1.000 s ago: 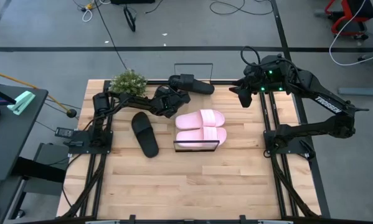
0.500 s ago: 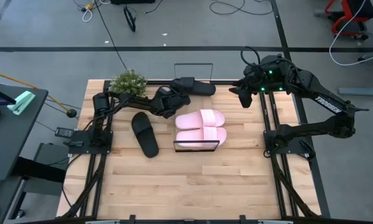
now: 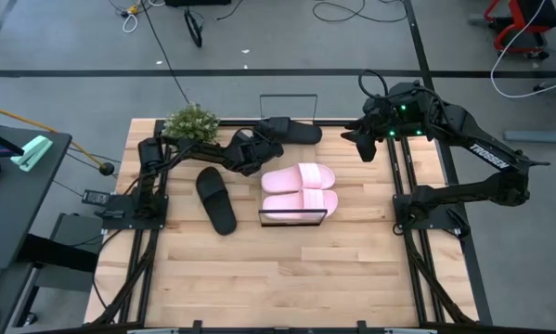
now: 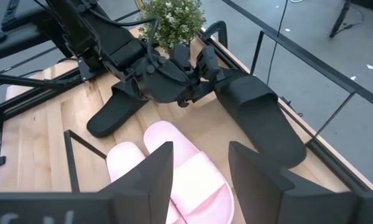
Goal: Pick and place slides into the shelf
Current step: Put the right black slides on the shelf
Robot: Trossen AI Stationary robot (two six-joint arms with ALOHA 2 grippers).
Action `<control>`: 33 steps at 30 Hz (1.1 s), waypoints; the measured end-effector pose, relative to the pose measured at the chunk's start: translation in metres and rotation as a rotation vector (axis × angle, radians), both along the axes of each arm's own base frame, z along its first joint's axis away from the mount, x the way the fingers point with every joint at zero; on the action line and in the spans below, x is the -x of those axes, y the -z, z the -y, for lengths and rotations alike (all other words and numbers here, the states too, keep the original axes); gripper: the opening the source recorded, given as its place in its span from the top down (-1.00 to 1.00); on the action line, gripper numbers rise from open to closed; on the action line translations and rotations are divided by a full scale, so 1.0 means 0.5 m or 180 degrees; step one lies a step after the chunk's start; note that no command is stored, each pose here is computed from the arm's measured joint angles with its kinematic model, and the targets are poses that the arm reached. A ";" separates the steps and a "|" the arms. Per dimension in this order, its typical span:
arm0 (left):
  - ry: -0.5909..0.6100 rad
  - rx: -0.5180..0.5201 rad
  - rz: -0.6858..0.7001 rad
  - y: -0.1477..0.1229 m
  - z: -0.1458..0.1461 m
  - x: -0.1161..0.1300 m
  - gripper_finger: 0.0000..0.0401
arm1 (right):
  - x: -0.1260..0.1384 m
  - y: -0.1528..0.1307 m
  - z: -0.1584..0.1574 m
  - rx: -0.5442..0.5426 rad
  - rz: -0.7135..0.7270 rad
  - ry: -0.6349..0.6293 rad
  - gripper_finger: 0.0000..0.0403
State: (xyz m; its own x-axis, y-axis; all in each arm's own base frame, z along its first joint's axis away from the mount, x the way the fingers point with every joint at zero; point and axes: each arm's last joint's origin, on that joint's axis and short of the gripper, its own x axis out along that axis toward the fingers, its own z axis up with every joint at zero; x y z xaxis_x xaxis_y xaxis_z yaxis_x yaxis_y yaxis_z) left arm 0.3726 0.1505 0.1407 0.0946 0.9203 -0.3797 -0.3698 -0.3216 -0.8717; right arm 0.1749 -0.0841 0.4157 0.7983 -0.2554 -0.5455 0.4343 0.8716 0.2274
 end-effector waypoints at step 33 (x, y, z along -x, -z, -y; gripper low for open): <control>0.0025 0.0177 0.0212 0.004 -0.002 0.001 -0.92 | 0.000 0.000 -0.001 0.0000 0.0001 -0.0044 0.21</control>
State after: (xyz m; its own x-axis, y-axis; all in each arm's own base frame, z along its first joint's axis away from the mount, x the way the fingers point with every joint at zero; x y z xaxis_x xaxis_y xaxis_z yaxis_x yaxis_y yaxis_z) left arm 0.3722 0.1513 0.1386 0.1286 0.8971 -0.4227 -0.3143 -0.3674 -0.8753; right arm 0.1749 -0.0838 0.4157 0.8019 -0.2443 -0.5452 0.4221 0.8775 0.2276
